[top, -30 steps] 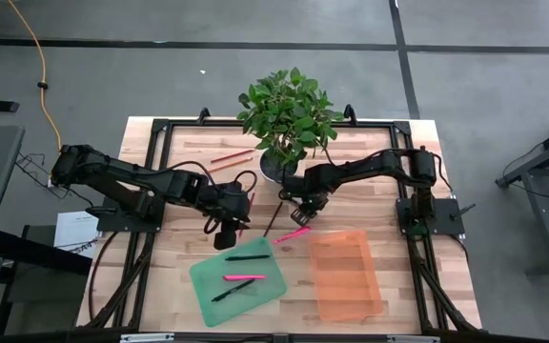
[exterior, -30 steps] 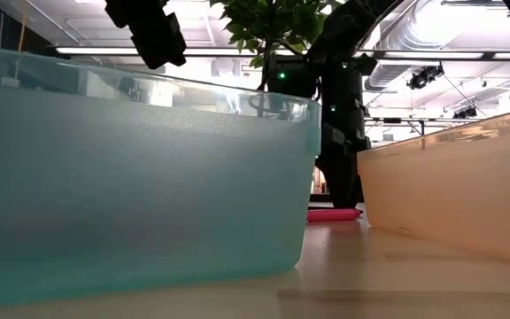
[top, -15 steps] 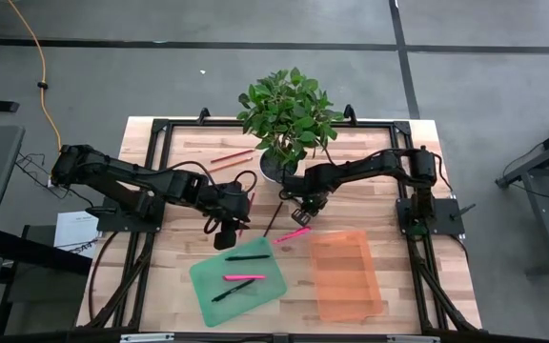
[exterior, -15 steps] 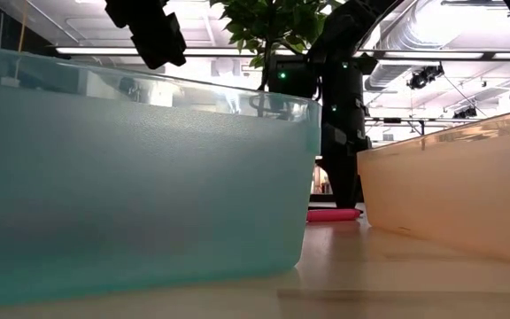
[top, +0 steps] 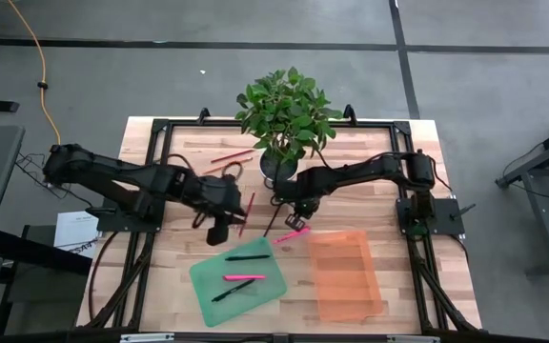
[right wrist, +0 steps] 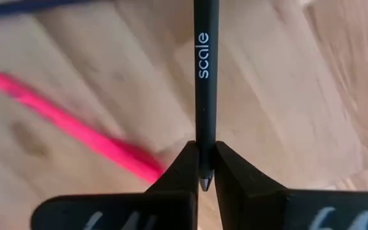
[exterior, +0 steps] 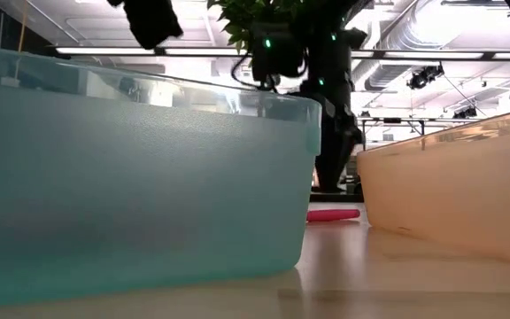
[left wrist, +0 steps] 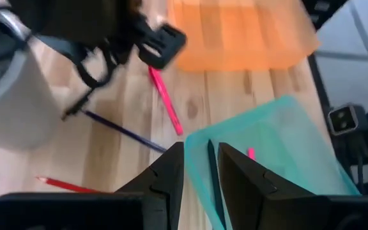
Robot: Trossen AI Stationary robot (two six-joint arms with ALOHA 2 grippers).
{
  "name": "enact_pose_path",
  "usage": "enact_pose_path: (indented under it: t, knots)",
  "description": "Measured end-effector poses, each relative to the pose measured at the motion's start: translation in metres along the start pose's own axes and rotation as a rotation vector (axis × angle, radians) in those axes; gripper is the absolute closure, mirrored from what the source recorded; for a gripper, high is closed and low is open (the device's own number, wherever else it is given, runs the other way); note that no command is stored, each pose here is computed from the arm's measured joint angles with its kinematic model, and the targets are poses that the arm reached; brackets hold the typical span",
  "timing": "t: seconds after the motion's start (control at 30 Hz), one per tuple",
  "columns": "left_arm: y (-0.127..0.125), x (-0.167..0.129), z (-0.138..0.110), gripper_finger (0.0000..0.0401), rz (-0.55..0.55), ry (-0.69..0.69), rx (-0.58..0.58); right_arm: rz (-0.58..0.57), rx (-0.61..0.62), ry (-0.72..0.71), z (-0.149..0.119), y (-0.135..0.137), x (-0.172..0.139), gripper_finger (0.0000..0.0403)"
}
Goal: Sort pens & pencils
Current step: Put the black pen into the green bin
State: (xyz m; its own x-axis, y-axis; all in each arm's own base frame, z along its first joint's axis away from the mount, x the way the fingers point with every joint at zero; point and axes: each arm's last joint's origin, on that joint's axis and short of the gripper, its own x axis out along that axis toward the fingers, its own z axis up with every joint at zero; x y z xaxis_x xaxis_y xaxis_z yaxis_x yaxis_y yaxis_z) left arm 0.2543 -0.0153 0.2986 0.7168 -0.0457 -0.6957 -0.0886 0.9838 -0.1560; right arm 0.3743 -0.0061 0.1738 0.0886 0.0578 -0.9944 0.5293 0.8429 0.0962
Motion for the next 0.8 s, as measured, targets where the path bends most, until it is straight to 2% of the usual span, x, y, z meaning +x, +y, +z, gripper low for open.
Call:
enact_pose_path:
  t: [0.2,0.37,0.6,0.8]
  knots:
    - [0.002,-0.04,-0.001,0.0316,0.04,-0.116,-0.002,0.014,-0.046,-0.02,-0.004,0.02,-0.013,0.0397]
    - [0.005,-0.066,-0.009,0.0316,0.072,-0.143,-0.013,0.034,-0.083,-0.04,-0.009,0.04,-0.028,0.0398]
    - [0.005,-0.084,-0.011,0.0316,0.057,-0.204,-0.029,0.029,-0.14,-0.141,-0.017,0.073,-0.06,0.0398]
    - [0.006,-0.093,-0.014,0.0316,0.054,-0.221,-0.026,-0.079,-0.15,-0.199,-0.03,0.087,-0.086,0.0398]
